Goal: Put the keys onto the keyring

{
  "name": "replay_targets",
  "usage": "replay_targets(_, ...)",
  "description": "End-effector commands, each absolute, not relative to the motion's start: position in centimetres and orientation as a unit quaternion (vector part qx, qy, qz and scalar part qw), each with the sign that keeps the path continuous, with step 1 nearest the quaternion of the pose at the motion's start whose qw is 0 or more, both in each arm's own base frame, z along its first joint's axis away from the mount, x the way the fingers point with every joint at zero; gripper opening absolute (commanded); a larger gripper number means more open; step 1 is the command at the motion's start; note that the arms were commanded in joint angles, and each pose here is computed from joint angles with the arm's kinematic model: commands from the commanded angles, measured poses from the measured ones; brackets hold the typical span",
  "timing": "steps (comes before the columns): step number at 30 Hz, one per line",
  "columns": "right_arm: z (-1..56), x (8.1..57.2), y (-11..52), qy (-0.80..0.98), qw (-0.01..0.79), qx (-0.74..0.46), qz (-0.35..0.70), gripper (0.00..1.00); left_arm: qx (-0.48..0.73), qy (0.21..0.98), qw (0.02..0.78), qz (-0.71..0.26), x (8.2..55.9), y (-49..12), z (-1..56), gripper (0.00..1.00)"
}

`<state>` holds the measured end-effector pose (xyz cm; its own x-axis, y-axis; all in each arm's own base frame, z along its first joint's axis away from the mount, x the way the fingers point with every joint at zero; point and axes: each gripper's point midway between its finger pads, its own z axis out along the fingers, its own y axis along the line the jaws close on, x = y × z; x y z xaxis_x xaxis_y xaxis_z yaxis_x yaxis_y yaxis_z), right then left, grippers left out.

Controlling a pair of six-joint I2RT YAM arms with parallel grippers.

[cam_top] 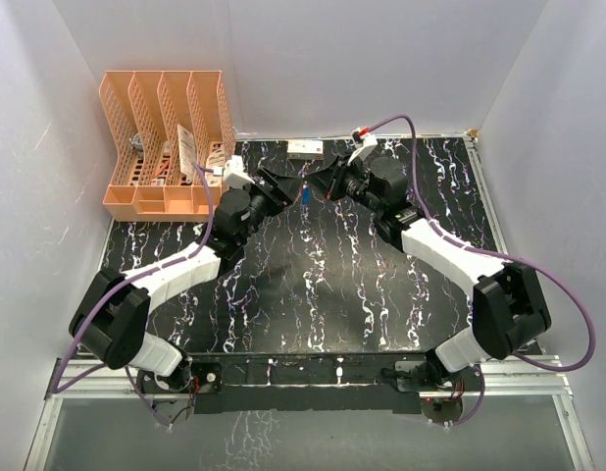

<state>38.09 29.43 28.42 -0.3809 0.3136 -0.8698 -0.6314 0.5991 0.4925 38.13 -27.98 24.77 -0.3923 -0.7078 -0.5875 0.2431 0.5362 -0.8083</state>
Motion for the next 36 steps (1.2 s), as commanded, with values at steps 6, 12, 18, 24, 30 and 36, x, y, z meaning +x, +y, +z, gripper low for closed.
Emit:
replay_targets(6,32.1,39.2,26.6,0.68,0.591,-0.095,0.423,0.0,-0.103,0.661,0.595,-0.445,36.7,-27.0,29.2,0.72)
replay_targets(12,32.9,39.2,26.0,0.682,0.586,-0.091,0.429,0.0,0.026,0.639,0.615,-0.462,34.9,-29.4,28.3,0.63)
replay_targets(18,33.8,39.2,26.1,0.695,0.57,-0.09,0.429,0.0,0.128,0.612,0.664,-0.411,34.0,-30.7,26.6,0.61)
replay_targets(24,34.4,39.0,26.2,0.702,0.561,-0.088,0.43,0.0,0.176,0.597,0.683,-0.382,33.8,-32.6,25.4,0.58)
replay_targets(30,34.6,38.6,26.2,0.701,0.558,-0.089,0.435,0.0,0.153,0.565,0.728,-0.355,34.3,-32.6,26.3,0.59)
replay_targets(36,34.5,38.0,26.2,0.702,0.552,-0.091,0.439,0.0,0.149,0.534,0.769,-0.32,34.6,-32.4,26.5,0.61)
